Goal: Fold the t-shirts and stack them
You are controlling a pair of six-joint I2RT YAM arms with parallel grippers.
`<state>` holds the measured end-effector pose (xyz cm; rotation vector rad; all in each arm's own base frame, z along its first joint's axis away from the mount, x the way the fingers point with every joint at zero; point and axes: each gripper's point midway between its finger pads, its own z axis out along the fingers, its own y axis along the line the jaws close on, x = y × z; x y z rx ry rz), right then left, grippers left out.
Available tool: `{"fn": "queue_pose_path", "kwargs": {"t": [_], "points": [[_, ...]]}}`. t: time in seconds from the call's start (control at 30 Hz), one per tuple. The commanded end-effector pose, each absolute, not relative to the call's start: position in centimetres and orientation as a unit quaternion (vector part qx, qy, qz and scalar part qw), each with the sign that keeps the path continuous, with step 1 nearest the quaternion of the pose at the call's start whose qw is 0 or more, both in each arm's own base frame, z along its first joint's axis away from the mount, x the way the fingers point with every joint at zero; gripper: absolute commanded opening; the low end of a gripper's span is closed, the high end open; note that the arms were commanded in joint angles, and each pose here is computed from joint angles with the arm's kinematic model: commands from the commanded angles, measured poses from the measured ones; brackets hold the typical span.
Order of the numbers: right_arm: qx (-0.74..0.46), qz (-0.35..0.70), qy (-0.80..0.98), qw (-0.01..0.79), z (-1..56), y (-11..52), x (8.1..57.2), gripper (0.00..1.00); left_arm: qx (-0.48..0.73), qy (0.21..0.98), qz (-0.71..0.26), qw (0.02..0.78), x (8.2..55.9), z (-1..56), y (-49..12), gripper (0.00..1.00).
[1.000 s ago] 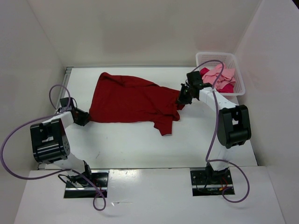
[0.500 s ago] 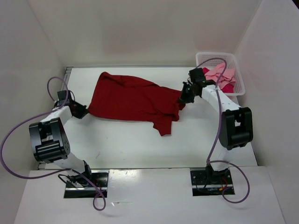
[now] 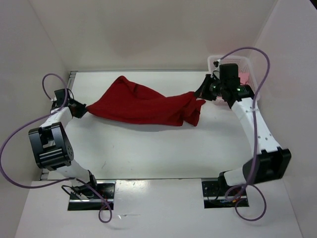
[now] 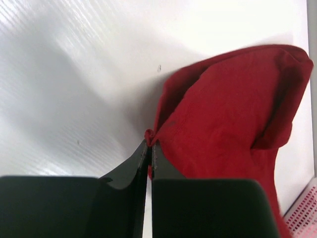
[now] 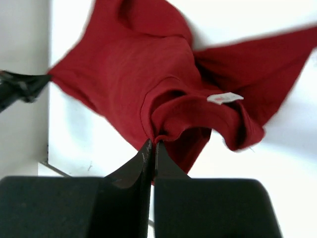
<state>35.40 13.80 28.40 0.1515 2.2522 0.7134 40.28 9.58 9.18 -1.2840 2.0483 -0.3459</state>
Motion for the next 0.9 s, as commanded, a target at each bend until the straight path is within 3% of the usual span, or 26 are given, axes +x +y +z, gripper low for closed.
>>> {"fn": "queue_pose_path", "kwargs": {"t": [0.0,0.13,0.23,0.47,0.6,0.7,0.87], "points": [[0.088,0.280,0.895,0.337,22.7,13.8,39.1,0.00,-0.486,0.785,-0.128,0.362,42.2,9.3,10.9,0.05],[0.086,0.269,0.902,0.326,21.1,14.6,42.9,0.00,-0.482,0.783,-0.146,0.364,43.2,9.9,10.6,0.05],[0.067,0.267,0.890,0.363,25.3,14.6,43.0,0.00,-0.478,0.779,-0.148,0.378,43.2,11.2,10.6,0.05],[-0.012,0.304,0.859,0.411,36.1,16.4,30.6,0.00,-0.471,0.762,-0.164,0.413,43.7,15.2,10.6,0.05],[-0.057,0.391,0.818,0.418,39.8,18.5,28.0,0.00,-0.472,0.753,-0.171,0.425,44.3,16.9,11.0,0.05],[-0.036,0.380,0.825,0.417,38.5,17.3,29.1,0.00,-0.470,0.752,-0.149,0.437,44.1,17.6,12.1,0.05],[0.027,0.316,0.895,0.315,24.6,14.9,32.3,0.00,-0.475,0.754,-0.143,0.430,43.7,16.4,12.1,0.05]]}}
